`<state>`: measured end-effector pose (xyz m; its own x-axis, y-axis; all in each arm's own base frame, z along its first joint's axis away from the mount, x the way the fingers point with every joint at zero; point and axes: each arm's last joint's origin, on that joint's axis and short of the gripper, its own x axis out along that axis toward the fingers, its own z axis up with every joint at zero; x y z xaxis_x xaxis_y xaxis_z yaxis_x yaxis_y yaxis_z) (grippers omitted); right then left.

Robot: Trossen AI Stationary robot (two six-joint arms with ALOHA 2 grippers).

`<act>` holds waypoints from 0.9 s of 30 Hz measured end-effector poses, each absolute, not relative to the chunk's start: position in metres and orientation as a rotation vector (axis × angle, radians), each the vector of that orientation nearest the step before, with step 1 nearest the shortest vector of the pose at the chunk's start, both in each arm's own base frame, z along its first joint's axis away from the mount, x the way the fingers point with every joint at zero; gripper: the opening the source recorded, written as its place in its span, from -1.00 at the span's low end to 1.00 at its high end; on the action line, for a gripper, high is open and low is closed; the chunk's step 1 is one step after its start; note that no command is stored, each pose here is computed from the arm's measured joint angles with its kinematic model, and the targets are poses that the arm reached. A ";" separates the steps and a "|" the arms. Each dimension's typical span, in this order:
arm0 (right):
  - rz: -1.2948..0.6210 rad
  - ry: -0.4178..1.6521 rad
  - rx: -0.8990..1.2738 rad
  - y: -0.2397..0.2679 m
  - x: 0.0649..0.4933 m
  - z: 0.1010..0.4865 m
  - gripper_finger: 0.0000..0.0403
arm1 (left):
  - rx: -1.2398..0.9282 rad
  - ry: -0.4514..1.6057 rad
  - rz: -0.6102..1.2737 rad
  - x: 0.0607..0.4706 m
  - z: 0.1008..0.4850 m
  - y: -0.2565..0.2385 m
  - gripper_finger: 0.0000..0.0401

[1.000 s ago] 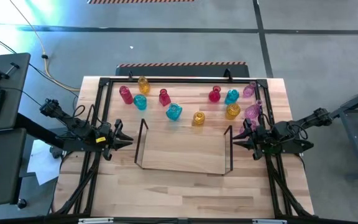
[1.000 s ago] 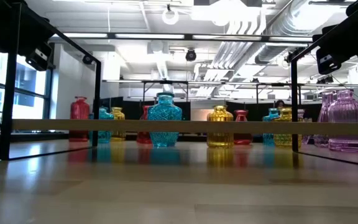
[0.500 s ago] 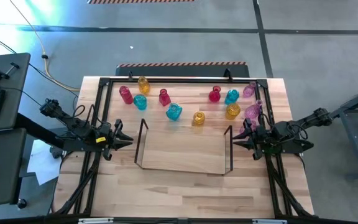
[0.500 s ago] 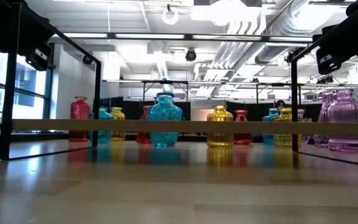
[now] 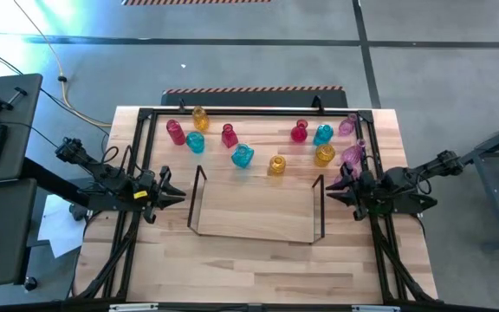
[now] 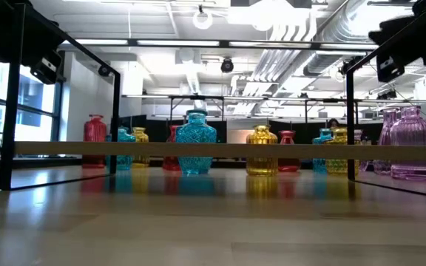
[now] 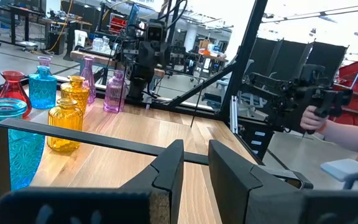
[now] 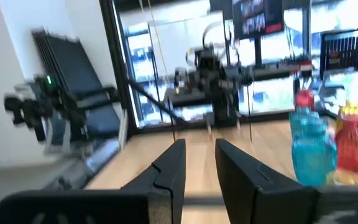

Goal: Sort vases onto shelf
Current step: Put the top violet vase on the shelf

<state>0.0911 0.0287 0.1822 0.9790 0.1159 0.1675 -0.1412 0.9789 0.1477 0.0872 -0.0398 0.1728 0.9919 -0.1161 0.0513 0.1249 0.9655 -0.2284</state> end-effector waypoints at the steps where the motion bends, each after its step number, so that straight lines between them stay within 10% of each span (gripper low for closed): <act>1: 0.132 -0.194 0.171 0.028 0.090 0.186 -0.61 | -0.233 -0.038 -0.122 0.087 0.173 -0.040 -0.67; 12: 0.103 -0.508 -0.013 0.023 0.074 0.239 -0.61 | -0.234 -0.038 -0.123 0.087 0.173 -0.040 -0.67; 27: -0.146 -0.167 -0.311 0.022 0.092 0.357 -0.61 | -0.233 -0.038 -0.124 0.087 0.173 -0.040 -0.67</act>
